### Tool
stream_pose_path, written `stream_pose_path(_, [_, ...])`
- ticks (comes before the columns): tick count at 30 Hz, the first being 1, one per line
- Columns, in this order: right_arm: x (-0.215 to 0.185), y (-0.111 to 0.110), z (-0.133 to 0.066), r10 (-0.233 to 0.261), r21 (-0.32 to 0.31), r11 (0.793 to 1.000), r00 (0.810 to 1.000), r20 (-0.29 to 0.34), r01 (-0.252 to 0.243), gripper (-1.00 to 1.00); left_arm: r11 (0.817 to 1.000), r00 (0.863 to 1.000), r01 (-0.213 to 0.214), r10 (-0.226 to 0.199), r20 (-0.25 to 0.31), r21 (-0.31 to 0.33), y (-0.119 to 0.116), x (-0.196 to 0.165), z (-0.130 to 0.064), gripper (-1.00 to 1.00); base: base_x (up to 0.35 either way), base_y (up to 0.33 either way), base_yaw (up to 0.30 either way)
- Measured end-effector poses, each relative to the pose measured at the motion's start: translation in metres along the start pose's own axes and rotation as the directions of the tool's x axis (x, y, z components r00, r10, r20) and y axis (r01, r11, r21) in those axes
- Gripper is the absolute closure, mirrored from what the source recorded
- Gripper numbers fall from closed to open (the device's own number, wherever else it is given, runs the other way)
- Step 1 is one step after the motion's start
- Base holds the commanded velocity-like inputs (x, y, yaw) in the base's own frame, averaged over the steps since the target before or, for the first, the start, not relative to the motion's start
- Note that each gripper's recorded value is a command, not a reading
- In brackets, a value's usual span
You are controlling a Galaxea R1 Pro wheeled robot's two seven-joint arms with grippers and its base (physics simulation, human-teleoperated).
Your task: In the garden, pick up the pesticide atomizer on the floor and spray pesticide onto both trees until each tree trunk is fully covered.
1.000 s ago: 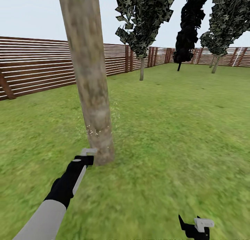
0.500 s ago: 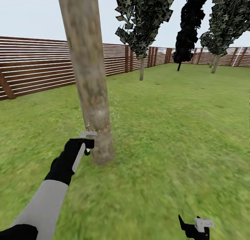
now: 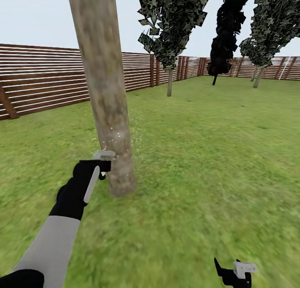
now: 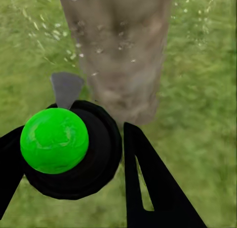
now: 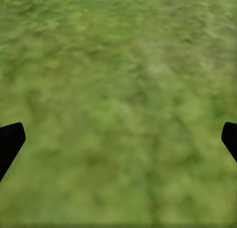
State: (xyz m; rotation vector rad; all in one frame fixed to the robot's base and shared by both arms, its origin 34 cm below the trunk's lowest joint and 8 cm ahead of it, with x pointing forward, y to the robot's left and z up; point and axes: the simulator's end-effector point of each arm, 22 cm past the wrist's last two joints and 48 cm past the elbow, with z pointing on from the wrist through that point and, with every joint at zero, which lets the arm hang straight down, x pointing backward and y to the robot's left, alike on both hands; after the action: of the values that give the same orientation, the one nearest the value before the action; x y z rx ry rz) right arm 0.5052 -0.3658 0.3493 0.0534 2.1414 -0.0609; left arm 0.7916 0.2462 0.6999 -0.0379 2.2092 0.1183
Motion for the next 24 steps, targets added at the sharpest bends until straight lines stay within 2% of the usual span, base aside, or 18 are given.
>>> stream_pose_path(3, [0.000, 0.000, 0.000, 0.000, 0.000, 1.000, 1.000, 0.000, 0.000, -1.00, 1.000, 1.000, 0.018, -0.018, 0.022, -0.016, -0.023, -0.010, -0.011, 1.00, 0.000, 0.000, 0.000])
stream_pose_path(5, [0.000, 0.000, 0.000, 0.000, 0.000, 1.000, 1.000, 0.000, 0.000, -1.00, 0.999, 1.000, 0.017, -0.017, 0.024, -0.028, -0.018, -0.012, -0.012, 1.00, 0.000, 0.000, 0.000])
stream_pose_path(6, [0.000, 0.000, 0.000, 0.000, 0.000, 1.000, 1.000, 0.000, 0.000, -1.00, 0.999, 1.000, 0.016, -0.015, 0.024, -0.038, -0.012, -0.012, -0.012, 1.00, 0.000, 0.000, 0.000])
stream_pose_path(8, [0.000, 0.000, 0.000, 0.000, -0.001, 1.000, 1.000, 0.000, 0.000, -1.00, 0.996, 1.000, 0.001, 0.002, 0.026, -0.094, 0.024, -0.021, -0.011, 1.00, 0.000, 0.000, 0.000])
stream_pose_path(10, [0.000, 0.000, 0.000, 0.000, -0.001, 1.000, 1.000, 0.000, 0.000, -1.00, 0.995, 1.000, 0.002, 0.000, 0.018, -0.100, 0.035, -0.026, -0.012, 1.00, 0.000, 0.000, 0.000])
stream_pose_path(12, [0.000, 0.000, 0.000, 0.000, -0.001, 1.000, 1.000, 0.000, 0.000, -1.00, 0.997, 0.999, 0.006, -0.004, 0.034, -0.079, 0.026, -0.034, -0.017, 1.00, 0.000, 0.000, 0.000])
stream_pose_path(15, [0.000, 0.000, 0.000, 0.000, -0.001, 1.000, 1.000, 0.000, 0.000, -1.00, 0.999, 0.998, 0.022, -0.020, 0.066, -0.027, -0.001, -0.048, -0.030, 1.00, 0.000, 0.000, 0.000])
stream_pose_path(16, [0.000, 0.000, 0.000, 0.000, -0.001, 1.000, 1.000, 0.000, 0.000, -1.00, 0.999, 0.997, 0.022, -0.020, 0.068, -0.029, -0.002, -0.050, -0.031, 1.00, 0.000, 0.000, 0.000])
stream_pose_path(18, [0.000, 0.000, 0.000, 0.000, -0.001, 1.000, 1.000, 0.000, 0.000, -1.00, 0.998, 0.997, 0.024, -0.020, 0.080, -0.051, 0.011, -0.058, -0.032, 1.00, 0.000, 0.000, 0.000])
stream_pose_path(21, [0.000, 0.000, 0.000, 0.000, -0.001, 1.000, 1.000, 0.000, 0.000, -1.00, 0.994, 0.995, 0.018, -0.008, 0.095, -0.104, 0.046, -0.067, -0.032, 1.00, 0.000, 0.000, 0.000])
stream_pose_path(23, [0.000, 0.000, 0.000, -0.001, -0.001, 1.000, 1.000, 0.000, 0.001, -1.00, 0.993, 0.992, 0.089, -0.081, 0.094, -0.081, 0.077, -0.068, -0.029, 1.00, 0.000, 0.000, 0.000])
stream_pose_path(24, [0.000, 0.000, 0.000, 0.000, -0.001, 1.000, 1.000, 0.000, 0.000, -1.00, 0.993, 0.990, 0.109, -0.104, 0.095, -0.050, 0.076, -0.069, -0.029, 1.00, 0.000, 0.000, 0.000])
